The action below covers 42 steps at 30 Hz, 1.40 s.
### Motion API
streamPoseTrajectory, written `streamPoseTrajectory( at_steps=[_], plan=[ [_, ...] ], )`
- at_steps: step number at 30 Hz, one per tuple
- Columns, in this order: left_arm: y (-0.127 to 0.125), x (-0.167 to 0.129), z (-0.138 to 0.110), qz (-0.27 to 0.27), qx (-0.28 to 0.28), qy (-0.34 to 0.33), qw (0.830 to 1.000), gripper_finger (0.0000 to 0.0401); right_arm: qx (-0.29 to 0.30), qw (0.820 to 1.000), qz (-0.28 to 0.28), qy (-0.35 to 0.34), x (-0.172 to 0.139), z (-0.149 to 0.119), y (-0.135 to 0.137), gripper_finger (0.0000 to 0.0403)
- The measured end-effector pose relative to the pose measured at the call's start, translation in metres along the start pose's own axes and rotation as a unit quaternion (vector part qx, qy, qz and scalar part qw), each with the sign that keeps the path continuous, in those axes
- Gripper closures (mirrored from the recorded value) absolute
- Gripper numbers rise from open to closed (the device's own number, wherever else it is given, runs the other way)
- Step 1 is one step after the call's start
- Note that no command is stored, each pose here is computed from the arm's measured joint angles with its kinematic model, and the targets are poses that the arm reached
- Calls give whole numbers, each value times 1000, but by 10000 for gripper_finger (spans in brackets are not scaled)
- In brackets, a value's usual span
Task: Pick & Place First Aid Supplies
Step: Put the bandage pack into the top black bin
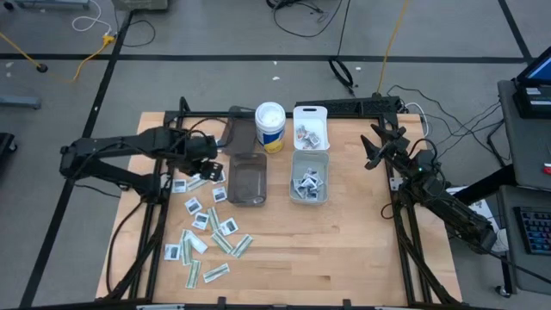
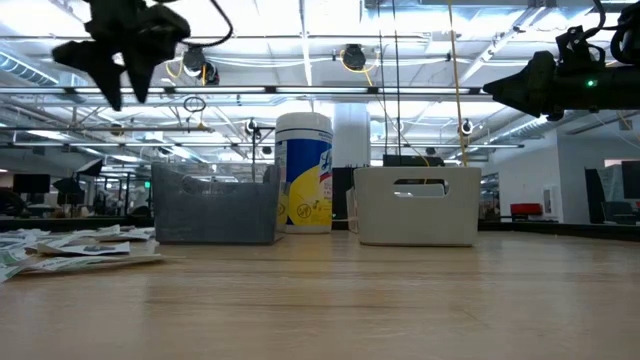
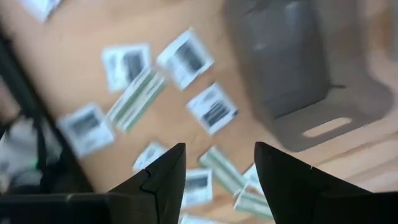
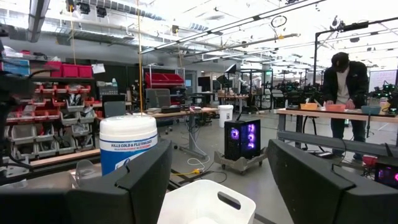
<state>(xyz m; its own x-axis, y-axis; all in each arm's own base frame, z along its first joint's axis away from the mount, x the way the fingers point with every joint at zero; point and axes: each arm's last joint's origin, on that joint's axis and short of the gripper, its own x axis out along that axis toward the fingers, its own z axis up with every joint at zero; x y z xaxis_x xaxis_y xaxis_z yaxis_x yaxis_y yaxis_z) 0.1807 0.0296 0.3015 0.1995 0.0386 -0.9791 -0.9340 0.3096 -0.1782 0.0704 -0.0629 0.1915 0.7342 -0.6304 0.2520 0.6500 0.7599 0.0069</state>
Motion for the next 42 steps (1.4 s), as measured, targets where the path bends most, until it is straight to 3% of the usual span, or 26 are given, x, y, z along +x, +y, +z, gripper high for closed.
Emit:
streamPoseTrajectory(
  at_steps=[8,17,29,42],
  plan=[
    [15,-1,-8,72,-118,59,989,206,0,1000,0,0,0,0,0,140],
    [22,-2,-2,73,-145,67,984,206,0,1000,0,0,0,0,0,140],
    [46,19,57,102,-196,98,970,206,0,1000,0,0,0,0,0,140],
    [84,49,136,91,-231,111,962,206,0,1000,0,0,0,0,0,140]
  ],
)
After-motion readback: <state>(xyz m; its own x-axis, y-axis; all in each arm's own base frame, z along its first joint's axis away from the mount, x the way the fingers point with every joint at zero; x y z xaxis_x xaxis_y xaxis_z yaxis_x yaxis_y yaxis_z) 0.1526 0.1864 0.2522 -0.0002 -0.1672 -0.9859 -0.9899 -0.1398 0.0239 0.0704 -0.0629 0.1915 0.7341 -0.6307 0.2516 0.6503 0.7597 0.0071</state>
